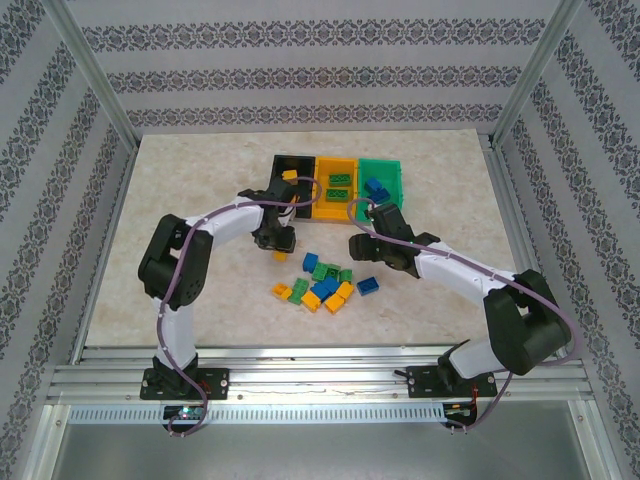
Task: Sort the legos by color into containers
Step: Pick up the lego from the center of the table, then place the lego in the container.
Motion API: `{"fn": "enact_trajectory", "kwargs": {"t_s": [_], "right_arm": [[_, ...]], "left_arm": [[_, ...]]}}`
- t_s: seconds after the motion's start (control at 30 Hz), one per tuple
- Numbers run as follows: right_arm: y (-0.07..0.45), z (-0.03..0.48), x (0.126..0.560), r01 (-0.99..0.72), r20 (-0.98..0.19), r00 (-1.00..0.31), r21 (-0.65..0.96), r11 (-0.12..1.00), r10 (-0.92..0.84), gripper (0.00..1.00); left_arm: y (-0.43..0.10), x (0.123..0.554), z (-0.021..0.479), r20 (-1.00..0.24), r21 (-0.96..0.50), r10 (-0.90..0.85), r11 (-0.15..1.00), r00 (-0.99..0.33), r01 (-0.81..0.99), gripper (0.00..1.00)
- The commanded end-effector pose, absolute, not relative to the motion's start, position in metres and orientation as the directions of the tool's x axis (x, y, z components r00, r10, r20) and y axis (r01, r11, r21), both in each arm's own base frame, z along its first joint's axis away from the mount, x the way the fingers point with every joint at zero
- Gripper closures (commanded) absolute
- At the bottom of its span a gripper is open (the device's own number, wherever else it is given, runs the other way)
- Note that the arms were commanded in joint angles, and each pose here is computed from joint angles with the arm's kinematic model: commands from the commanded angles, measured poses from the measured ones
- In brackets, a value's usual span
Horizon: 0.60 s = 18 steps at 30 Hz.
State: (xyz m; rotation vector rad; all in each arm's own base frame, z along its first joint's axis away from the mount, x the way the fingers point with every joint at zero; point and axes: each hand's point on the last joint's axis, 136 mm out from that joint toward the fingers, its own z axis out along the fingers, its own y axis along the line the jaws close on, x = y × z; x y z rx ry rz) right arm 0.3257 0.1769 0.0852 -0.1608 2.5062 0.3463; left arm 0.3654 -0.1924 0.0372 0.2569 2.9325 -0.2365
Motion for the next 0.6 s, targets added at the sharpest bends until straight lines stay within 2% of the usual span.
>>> {"fn": "enact_trajectory", "kwargs": {"t_s": [0.0, 0.27, 0.4, 0.5, 0.57], "right_arm": [[0.179, 0.099, 0.330, -0.198, -0.608, -0.793, 0.210, 0.957, -0.030, 0.36], [0.174, 0.104, 0.317, -0.193, -0.608, -0.793, 0.204, 0.960, -0.030, 0.37], [0.174, 0.110, 0.310, -0.185, -0.622, -0.783, 0.220, 0.958, -0.008, 0.37], [0.177, 0.107, 0.304, -0.185, -0.613, -0.790, 0.251, 0.950, 0.008, 0.38], [0.181, 0.102, 0.302, -0.188, -0.598, -0.801, 0.262, 0.947, 0.006, 0.38]], "left_arm": [[-0.191, 0.376, 0.080, -0.277, -0.118, 0.184, 0.968, -0.943, 0.224, 0.73], [-0.185, 0.451, 0.138, -0.409, -0.101, 0.152, 0.973, -0.900, 0.210, 0.68], [-0.181, 0.490, 0.154, -0.444, -0.066, 0.138, 0.980, -0.885, 0.185, 0.48], [-0.188, 0.495, 0.157, -0.409, -0.092, 0.141, 0.977, -0.901, 0.194, 0.40], [-0.193, 0.493, 0.159, -0.408, -0.123, 0.136, 0.972, -0.903, 0.202, 0.38]]}}
